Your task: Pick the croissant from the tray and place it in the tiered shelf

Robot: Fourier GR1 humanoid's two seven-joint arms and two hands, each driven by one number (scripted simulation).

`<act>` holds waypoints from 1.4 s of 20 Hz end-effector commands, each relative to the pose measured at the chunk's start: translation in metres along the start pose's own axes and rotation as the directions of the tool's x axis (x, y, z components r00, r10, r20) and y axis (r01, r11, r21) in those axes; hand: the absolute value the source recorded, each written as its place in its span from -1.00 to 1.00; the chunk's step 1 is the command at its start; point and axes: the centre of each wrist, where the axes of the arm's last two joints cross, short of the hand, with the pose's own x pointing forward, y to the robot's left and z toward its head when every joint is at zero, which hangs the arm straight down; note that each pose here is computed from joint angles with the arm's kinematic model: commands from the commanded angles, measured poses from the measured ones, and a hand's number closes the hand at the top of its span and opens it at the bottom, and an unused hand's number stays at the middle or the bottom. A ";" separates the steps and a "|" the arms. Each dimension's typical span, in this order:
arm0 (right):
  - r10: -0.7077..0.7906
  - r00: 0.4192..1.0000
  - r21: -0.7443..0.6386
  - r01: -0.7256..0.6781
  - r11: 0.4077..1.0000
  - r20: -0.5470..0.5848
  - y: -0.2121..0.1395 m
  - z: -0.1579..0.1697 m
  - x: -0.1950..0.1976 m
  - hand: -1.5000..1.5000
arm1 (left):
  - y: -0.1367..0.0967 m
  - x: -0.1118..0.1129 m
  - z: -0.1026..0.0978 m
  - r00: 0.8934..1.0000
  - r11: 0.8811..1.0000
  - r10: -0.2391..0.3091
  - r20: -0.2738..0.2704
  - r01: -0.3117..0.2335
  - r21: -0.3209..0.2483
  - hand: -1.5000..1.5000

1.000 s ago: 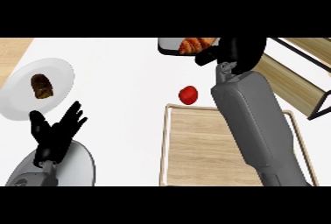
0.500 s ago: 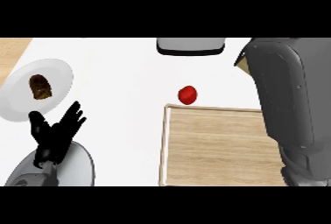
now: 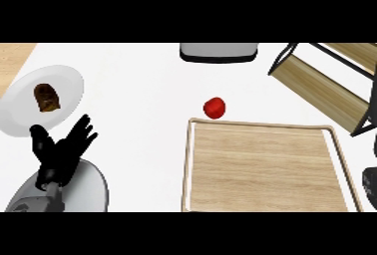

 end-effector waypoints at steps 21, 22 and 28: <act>0.146 0.988 0.085 -0.141 0.986 -0.058 0.018 -0.115 -0.080 1.00 | 0.000 -0.024 -0.005 0.999 1.000 -0.003 -0.049 0.003 -0.010 0.00; 0.160 0.985 0.086 -0.154 0.984 -0.064 0.019 -0.125 -0.096 1.00 | -0.005 -0.010 -0.001 0.999 1.000 -0.006 -0.046 0.005 -0.027 0.00; 0.148 0.988 0.040 -0.146 0.988 -0.040 0.026 -0.127 -0.087 1.00 | -0.006 -0.004 -0.001 0.999 1.000 -0.005 -0.039 0.004 -0.025 0.00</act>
